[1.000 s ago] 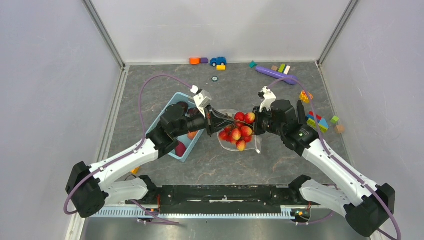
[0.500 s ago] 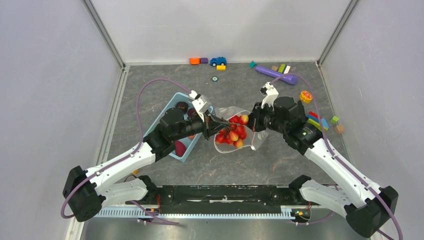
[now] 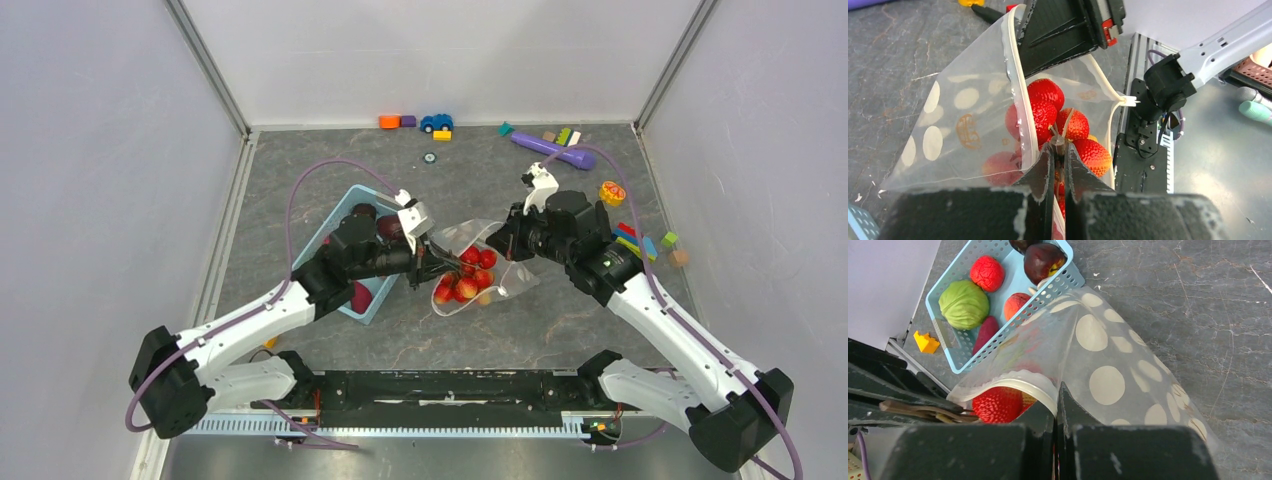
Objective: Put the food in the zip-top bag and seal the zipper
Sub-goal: Place the fake fruit in the zipper food storage bag.
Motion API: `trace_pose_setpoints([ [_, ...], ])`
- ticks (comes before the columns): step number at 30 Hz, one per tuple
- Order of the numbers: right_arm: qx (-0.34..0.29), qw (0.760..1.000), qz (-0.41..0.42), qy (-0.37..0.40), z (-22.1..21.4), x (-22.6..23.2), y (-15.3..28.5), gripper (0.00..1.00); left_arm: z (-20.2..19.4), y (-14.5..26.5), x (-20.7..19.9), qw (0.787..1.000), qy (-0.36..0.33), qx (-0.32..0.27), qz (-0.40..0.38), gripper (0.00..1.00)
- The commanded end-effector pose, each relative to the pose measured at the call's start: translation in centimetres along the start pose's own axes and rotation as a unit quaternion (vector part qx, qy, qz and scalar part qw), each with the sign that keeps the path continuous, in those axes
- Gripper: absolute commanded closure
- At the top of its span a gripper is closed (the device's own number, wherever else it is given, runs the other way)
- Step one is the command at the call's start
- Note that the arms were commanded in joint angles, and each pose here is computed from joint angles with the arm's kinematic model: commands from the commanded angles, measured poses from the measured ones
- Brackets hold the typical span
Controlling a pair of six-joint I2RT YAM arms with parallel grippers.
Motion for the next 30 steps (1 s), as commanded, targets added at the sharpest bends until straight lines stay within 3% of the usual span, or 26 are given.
trace_pose_setpoints([
  [1, -0.039, 0.999, 0.019, 0.016, 2.5, 1.1, 0.6, 1.00, 2.1, -0.8, 1.2, 0.999, -0.023, -0.010, 0.029, 0.98],
  [8, -0.028, 0.999, 0.015, 0.001, 1.6, 0.7, 0.1, 1.00, 3.8, -1.1, 4.6, 0.991, -0.019, -0.038, 0.130, 0.98],
  [14, -0.029, 0.997, 0.033, -0.058, 0.3, 0.9, -0.9, 1.00, 4.7, -2.0, 4.9, 0.986, -0.011, -0.080, 0.143, 0.98],
  [22, -0.041, 0.994, 0.039, -0.089, 0.3, 1.0, -1.2, 1.00, 4.1, -4.9, 3.9, 0.987, -0.020, -0.070, 0.141, 0.98],
  [24, -0.043, 0.994, 0.041, -0.094, 0.4, 1.1, -1.1, 1.00, 3.8, -5.4, 3.9, 0.985, -0.030, -0.064, 0.156, 0.93],
  [26, -0.046, 0.993, 0.042, -0.099, 0.6, 1.2, -1.0, 1.00, 3.4, -5.9, 3.8, 0.984, -0.038, -0.057, 0.162, 0.81],
  [30, -0.051, 0.992, 0.047, -0.103, 1.0, 1.5, -0.7, 1.00, 3.1, -6.1, 4.2, 0.981, -0.040, -0.053, 0.183, 0.70],
])
Point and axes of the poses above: each gripper's point midway between its finger pads, its own y axis back along the fingers, its own x axis along the line the jaws close on, z = x × y, the point moved 1 cm from there along y, back along the fingers, and after that the axes turned 2 degrees about y, right-handed, at the moved point
